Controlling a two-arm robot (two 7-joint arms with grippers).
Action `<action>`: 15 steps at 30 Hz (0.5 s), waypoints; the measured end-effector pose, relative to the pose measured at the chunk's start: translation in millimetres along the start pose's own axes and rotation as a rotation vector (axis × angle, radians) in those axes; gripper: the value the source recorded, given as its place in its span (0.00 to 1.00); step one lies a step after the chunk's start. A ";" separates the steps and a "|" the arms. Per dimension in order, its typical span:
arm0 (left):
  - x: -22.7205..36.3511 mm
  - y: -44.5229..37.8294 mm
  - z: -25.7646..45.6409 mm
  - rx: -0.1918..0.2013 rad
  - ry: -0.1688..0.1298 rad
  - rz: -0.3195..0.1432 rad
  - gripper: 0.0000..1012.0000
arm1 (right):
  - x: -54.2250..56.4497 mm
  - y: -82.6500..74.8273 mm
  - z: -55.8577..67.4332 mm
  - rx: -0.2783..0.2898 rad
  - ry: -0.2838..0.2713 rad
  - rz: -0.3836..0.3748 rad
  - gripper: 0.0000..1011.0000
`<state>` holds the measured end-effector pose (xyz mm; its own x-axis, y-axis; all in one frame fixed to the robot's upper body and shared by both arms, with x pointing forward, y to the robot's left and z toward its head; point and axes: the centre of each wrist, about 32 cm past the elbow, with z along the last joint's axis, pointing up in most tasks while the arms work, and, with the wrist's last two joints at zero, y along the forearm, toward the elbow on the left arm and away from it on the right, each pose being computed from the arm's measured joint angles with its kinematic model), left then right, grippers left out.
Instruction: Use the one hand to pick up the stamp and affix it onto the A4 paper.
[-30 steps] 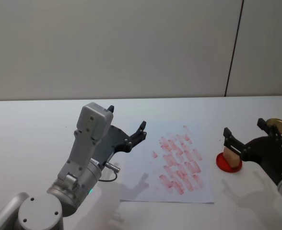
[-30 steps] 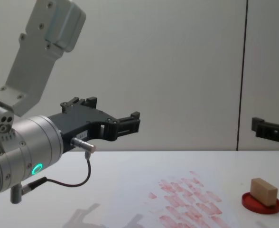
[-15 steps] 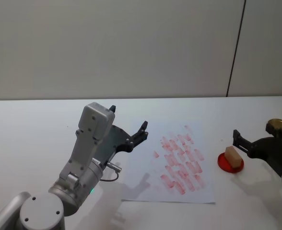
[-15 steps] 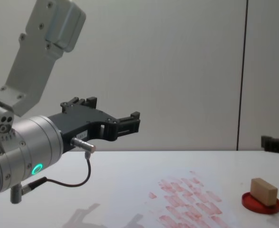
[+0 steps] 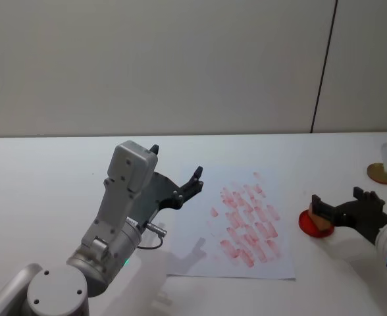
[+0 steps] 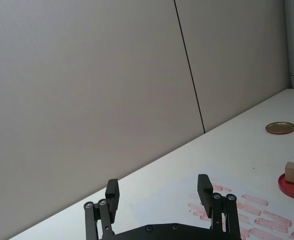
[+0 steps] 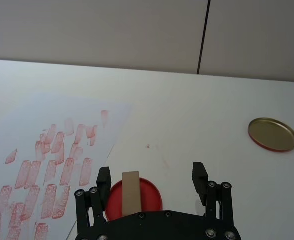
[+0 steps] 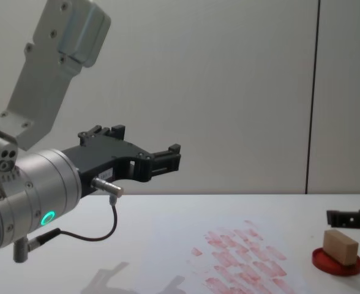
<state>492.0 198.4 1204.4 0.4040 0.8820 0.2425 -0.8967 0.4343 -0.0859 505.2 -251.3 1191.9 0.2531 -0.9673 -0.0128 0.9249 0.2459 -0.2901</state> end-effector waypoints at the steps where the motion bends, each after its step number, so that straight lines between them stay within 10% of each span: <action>1: 0.0 0.0 0.0 0.000 0.000 0.000 0.98 | -0.4 1.8 -0.2 -0.012 -0.001 0.005 0.99; 15: 0.0 0.0 0.0 0.000 0.000 0.000 0.98 | -4.5 10.4 -1.1 -0.065 -0.014 0.023 0.90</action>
<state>492.0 198.4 1204.4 0.4040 0.8820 0.2424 -0.8966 0.4343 -0.0859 513.4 -244.5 1187.8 0.2782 -0.9605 -0.0072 0.8985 0.2628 -0.3517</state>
